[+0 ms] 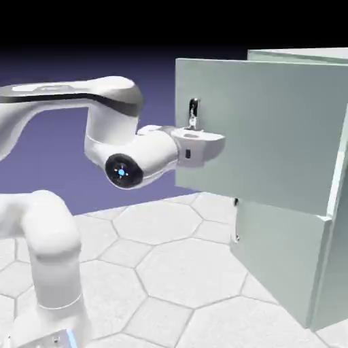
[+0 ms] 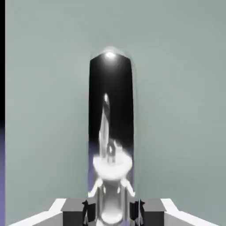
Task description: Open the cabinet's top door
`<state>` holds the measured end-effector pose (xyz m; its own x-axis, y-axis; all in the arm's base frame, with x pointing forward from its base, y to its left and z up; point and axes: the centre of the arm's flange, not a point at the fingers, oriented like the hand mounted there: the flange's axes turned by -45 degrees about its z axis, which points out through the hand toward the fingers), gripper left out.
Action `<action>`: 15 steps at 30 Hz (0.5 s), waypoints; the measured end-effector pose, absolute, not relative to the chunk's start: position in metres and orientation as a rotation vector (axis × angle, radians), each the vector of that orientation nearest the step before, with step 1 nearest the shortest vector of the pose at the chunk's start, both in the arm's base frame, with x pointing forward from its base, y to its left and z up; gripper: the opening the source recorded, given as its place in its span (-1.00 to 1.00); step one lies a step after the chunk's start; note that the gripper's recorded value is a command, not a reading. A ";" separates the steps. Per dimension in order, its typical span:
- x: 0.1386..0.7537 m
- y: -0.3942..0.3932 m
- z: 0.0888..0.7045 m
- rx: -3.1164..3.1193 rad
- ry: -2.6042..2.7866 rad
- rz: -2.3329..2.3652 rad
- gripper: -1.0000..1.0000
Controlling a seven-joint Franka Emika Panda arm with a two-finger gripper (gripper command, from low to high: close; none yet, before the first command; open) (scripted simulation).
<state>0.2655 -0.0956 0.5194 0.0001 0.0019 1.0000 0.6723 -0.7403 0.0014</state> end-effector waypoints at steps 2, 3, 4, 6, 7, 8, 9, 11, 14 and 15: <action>0.260 -0.110 0.519 -1.764 -0.726 -1.763 -1.00; 0.257 -0.117 0.519 -1.749 -0.743 -1.748 -1.00; 0.254 -0.125 0.519 -1.734 -0.760 -1.733 -1.00; 0.249 -0.141 0.519 -1.702 -0.795 -1.701 -1.00; 0.247 -0.149 0.519 -1.686 -0.812 -1.685 -1.00; 0.245 -0.158 0.519 -1.669 -0.830 -1.668 -1.00; 0.243 -0.167 0.519 -1.651 -0.848 -1.651 -1.00; 0.240 -0.185 0.519 -1.615 -0.884 -1.615 -1.00; 0.237 -0.215 0.519 -1.557 -0.939 -1.557 -1.00; 0.236 -0.225 0.519 -1.537 -0.958 -1.537 -1.00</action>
<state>0.2364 -0.2250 0.5193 0.0001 0.0002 1.0000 0.8977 -0.4405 0.0000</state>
